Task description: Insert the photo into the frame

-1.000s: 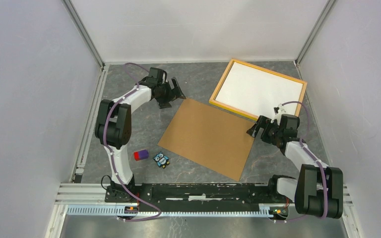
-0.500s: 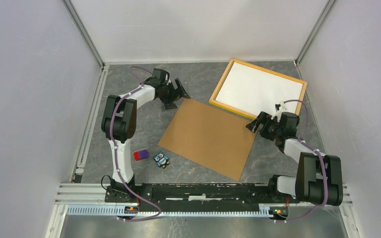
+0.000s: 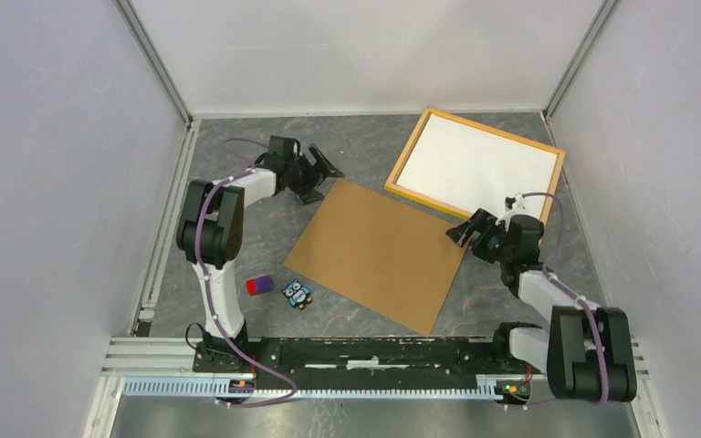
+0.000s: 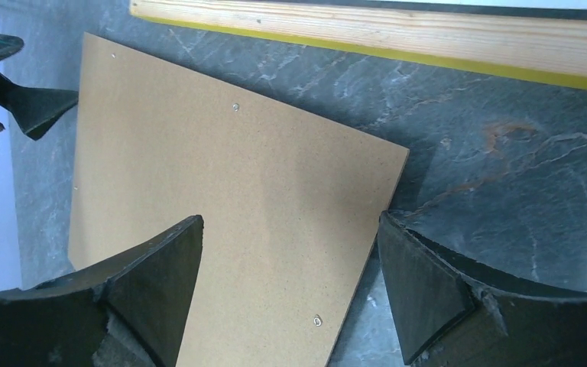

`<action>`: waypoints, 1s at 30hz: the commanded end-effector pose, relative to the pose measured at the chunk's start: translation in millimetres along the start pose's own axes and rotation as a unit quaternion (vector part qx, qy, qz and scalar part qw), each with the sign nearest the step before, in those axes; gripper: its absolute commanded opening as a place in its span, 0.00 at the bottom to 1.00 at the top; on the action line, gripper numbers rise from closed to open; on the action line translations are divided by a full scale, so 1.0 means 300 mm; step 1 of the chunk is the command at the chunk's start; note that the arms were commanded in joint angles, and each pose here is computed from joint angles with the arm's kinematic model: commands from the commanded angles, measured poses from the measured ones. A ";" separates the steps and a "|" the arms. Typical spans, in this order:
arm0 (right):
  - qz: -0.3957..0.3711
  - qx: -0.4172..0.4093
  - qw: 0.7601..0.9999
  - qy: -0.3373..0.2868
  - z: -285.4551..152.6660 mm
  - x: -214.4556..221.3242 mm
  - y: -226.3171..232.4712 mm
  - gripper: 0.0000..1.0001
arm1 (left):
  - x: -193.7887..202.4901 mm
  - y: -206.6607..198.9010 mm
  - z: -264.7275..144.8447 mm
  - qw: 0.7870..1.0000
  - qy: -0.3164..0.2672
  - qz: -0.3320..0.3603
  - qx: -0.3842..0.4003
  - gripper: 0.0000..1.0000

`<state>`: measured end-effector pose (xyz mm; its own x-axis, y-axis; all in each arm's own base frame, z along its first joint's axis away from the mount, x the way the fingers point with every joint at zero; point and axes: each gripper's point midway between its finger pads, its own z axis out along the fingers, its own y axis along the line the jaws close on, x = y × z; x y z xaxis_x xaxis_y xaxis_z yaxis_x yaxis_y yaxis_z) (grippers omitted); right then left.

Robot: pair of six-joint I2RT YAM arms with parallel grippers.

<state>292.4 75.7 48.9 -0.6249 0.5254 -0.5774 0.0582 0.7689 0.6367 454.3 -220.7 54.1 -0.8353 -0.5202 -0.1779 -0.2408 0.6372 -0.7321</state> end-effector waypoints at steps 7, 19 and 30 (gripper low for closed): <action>-0.032 -0.135 0.989 -0.043 -0.096 -0.136 0.316 0.87 | 0.134 -0.338 -0.177 0.986 0.064 -0.007 0.157 0.97; -0.087 -0.149 0.980 -0.101 -0.143 -0.384 0.483 0.87 | 0.071 -0.575 -0.284 0.971 0.046 0.006 0.236 0.97; -0.164 -0.184 0.956 -0.156 -0.219 -0.555 0.638 0.88 | 0.040 -0.800 -0.380 0.958 0.025 0.038 0.284 0.97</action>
<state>372.8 54.8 248.4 -0.2915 0.4672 -0.8348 -0.1057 0.8516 0.5135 514.8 -234.0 241.8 -0.6754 -0.6594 -0.3302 0.0157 0.4348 -0.9004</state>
